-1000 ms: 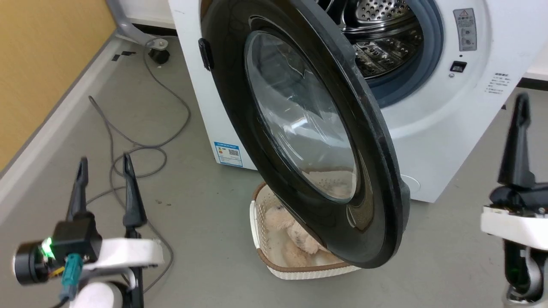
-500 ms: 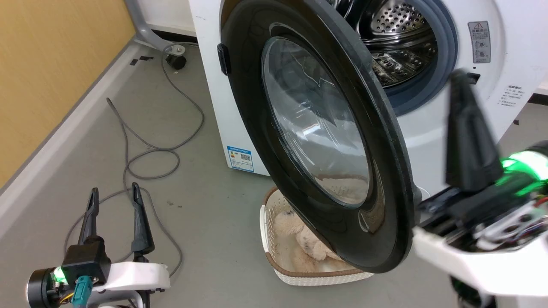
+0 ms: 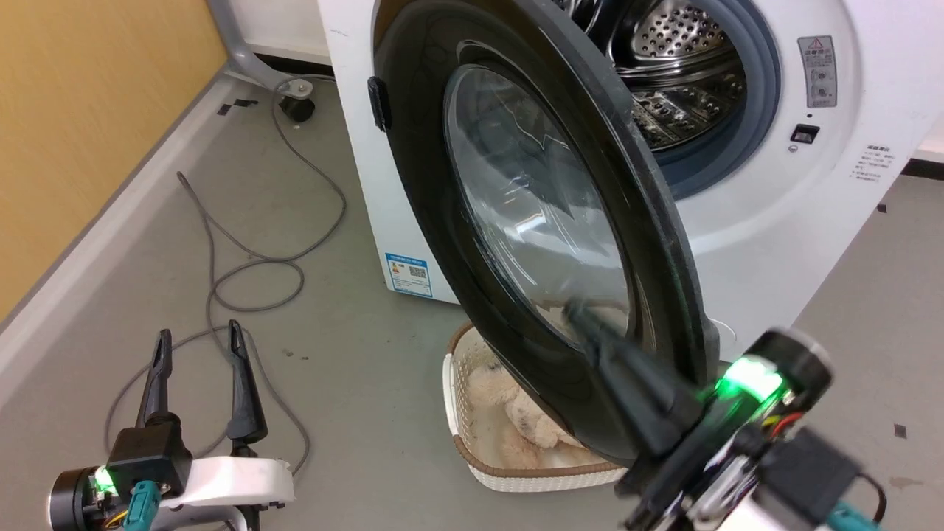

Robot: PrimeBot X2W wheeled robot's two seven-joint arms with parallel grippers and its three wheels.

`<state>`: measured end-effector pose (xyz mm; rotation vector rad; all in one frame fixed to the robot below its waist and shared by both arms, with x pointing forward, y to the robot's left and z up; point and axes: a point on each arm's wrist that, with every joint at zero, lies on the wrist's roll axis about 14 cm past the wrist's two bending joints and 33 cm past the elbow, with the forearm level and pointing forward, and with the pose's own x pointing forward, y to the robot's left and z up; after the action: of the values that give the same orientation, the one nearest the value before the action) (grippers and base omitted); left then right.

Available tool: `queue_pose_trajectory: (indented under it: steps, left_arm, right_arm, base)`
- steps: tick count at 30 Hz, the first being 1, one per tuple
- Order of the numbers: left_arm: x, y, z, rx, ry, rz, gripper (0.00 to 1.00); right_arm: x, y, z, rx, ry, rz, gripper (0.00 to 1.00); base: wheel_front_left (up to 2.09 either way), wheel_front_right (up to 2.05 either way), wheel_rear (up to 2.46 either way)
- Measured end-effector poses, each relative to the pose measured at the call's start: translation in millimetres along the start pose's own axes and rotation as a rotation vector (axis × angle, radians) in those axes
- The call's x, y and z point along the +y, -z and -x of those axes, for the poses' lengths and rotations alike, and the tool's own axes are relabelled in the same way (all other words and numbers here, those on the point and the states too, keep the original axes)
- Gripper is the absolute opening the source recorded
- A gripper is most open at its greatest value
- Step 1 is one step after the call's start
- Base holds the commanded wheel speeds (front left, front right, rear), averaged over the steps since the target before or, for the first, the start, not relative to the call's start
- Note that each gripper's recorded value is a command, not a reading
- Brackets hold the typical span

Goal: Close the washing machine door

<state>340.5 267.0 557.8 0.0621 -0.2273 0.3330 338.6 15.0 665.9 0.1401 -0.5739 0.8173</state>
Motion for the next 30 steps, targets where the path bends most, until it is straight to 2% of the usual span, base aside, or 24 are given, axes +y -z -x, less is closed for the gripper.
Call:
queue_pose_trajectory:
  steps: [10,16,24,30]
  left_arm:
    - [-10,10,-7,0.024,0.022,-0.001,1.00]
    - [-19,20,-11,0.049,0.043,0.002,1.00]
    - [-34,27,-20,0.057,0.083,-0.002,1.00]
    - [-46,33,-29,0.063,0.107,-0.003,1.00]
  right_arm:
    - [-7,67,45,0.251,0.027,0.008,0.00]
    - [-34,92,67,0.346,0.102,0.028,0.00]
    - [-69,107,85,0.406,0.209,0.051,0.00]
    - [-108,118,96,0.444,0.296,0.101,0.00]
  base:
    - [0.00,0.00,0.00]
    - [0.00,0.00,0.00]
    - [0.00,0.00,0.00]
    - [0.00,0.00,0.00]
